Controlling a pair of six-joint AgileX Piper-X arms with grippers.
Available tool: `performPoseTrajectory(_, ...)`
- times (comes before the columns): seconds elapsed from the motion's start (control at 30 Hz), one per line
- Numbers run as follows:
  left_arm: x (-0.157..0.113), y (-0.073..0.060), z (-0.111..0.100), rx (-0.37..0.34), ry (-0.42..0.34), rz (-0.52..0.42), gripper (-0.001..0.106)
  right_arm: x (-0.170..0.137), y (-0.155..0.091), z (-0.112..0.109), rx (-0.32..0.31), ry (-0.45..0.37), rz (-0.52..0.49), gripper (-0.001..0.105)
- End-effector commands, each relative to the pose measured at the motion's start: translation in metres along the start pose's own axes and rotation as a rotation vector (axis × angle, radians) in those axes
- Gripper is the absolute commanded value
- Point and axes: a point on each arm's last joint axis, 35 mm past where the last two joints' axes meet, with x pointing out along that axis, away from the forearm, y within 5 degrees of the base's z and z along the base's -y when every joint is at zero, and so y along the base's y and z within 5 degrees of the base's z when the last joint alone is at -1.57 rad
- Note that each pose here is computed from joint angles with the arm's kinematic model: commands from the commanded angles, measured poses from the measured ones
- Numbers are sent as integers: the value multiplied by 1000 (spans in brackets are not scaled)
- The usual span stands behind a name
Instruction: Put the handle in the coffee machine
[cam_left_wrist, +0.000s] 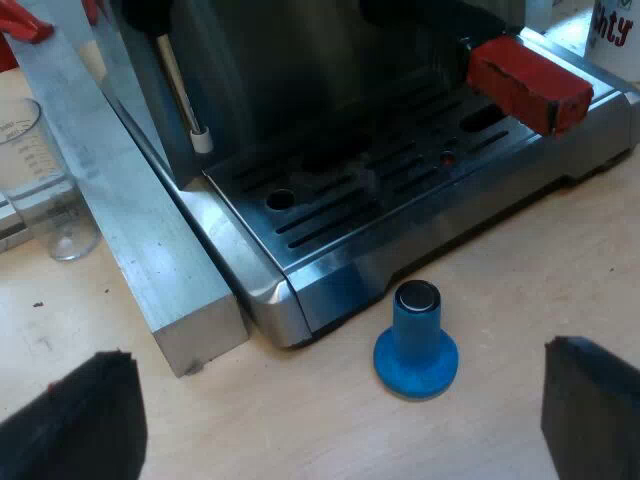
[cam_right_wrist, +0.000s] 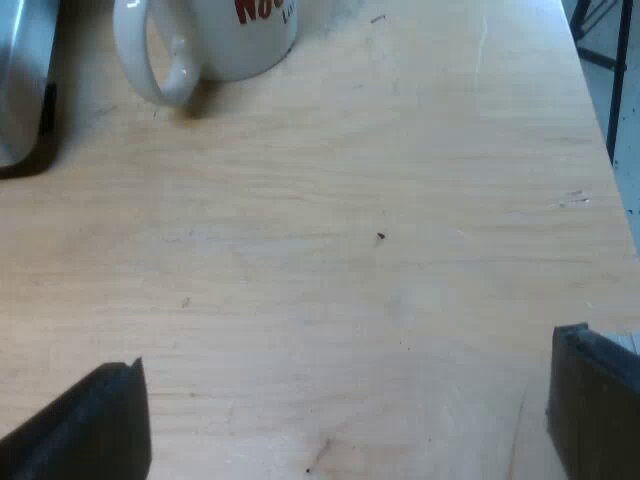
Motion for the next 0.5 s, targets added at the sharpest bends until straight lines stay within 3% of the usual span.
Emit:
performPoseTrajectory(0.03, 1, 1, 3, -2, -2, 5, 82, -1, 0, 1, 7, 3, -4, 81)
performPoseTrajectory(0.17, 1, 1, 3, -2, -4, 0, 82, -1, -2, 7, 14, -51, -23, 81)
performPoseTrajectory(0.27, 3, 1, 3, 0, -10, -11, 82, -2, -4, 19, 31, -153, -38, 81)
performPoseTrajectory(0.33, 3, 1, 3, 1, -10, -11, 82, 0, -4, 21, 36, -178, -47, 81)
performPoseTrajectory(0.5, 3, 1, 3, 1, -10, -11, 82, 14, -1, 12, 29, -138, -40, 81)
